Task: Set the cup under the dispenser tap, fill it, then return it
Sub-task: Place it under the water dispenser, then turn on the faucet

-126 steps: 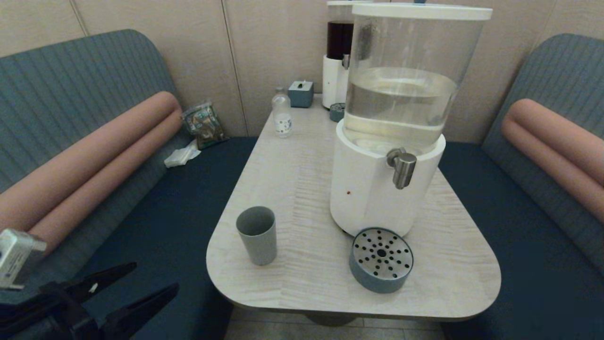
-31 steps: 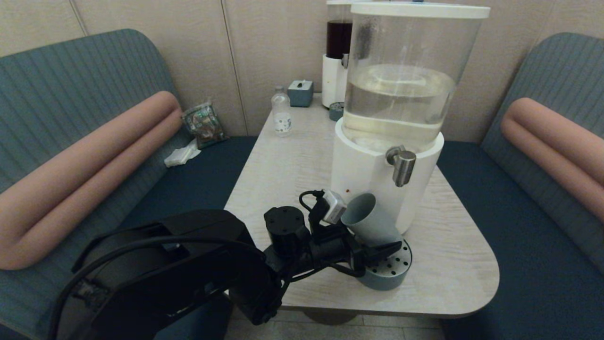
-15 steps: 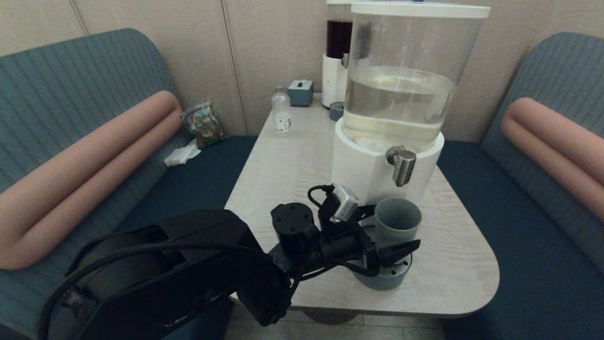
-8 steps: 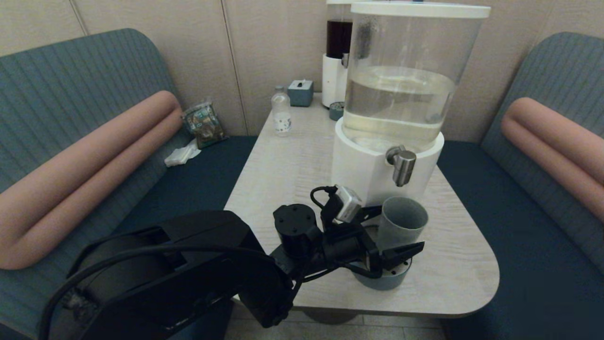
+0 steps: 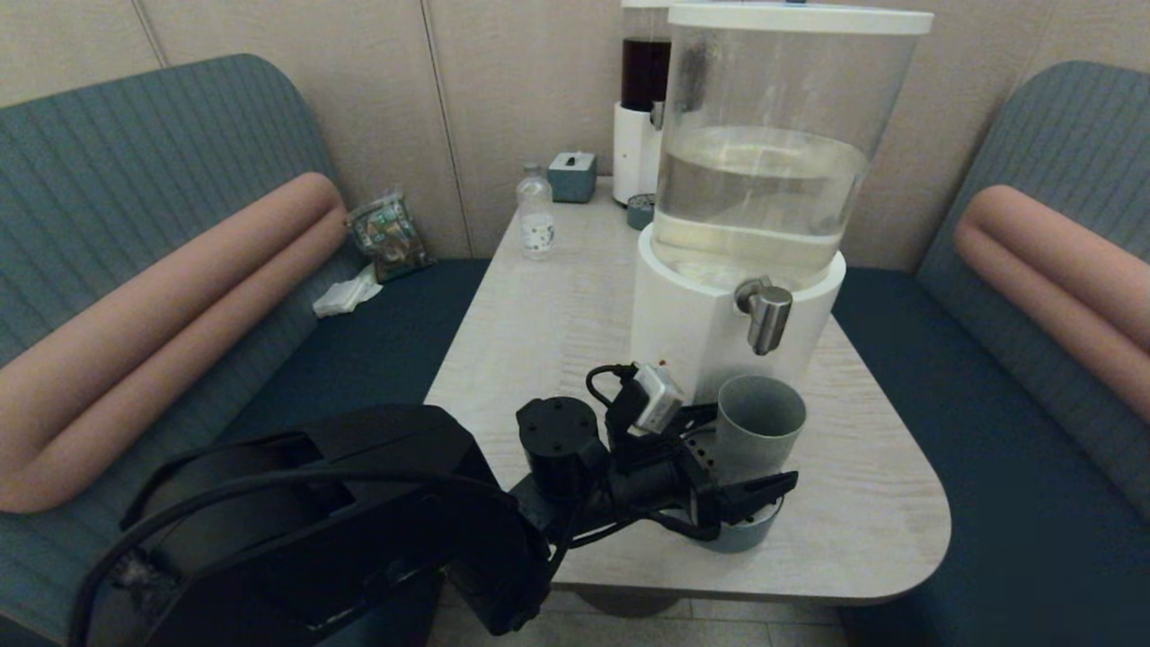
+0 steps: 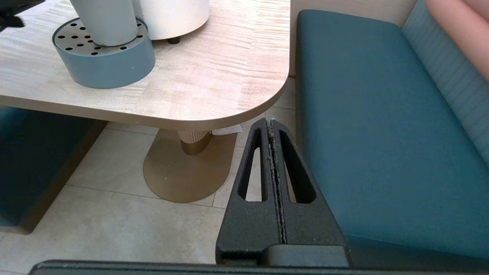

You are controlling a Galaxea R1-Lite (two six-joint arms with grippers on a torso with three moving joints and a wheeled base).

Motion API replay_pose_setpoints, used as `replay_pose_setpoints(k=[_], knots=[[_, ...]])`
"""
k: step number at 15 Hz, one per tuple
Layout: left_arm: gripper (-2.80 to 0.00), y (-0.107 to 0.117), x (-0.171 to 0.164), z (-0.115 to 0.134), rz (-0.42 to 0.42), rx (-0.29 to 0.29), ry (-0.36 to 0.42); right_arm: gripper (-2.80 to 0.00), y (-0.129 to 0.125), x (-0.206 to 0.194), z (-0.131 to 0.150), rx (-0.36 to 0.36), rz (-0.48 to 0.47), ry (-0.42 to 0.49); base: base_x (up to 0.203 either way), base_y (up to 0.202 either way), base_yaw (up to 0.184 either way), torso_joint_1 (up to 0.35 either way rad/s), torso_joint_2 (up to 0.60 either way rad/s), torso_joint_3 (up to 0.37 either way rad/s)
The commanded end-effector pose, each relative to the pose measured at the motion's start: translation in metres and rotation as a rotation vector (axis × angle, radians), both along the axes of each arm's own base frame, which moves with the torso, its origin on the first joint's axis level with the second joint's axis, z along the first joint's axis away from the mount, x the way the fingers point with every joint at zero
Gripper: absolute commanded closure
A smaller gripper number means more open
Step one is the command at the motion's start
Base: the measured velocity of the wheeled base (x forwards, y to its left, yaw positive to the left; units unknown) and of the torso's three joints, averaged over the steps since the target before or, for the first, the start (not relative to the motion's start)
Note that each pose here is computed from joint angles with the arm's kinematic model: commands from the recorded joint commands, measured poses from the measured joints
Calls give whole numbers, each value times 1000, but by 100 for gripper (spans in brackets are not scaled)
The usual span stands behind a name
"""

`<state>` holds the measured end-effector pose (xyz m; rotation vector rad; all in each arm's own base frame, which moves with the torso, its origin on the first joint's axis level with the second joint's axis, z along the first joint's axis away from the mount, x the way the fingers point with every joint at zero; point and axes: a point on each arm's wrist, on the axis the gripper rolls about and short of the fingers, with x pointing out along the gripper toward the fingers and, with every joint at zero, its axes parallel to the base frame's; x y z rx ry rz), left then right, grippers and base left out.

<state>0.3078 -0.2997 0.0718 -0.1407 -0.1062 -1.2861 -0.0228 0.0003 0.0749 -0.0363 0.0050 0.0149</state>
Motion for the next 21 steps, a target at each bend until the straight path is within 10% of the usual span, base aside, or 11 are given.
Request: replay_pose_setpoints(k=[1,18,19,21], knots=[[-280,4,-4,5,-3,-4,-3,0,0,0,0,0,0,-1,0,0,0,0,0,0],[-280,77,-36,35,89,53,60,0,0,0,0,1,-1,-2,0,0,0,0,0,0],[0,92,-42,46,116,44,50,0,0,0,0,1,-1,-2,0,0,0,0,0,0],[0,133,-51,79,206,-6,-6,0,0,0,0,1,-1,-2,0,0,0,0,0,0]])
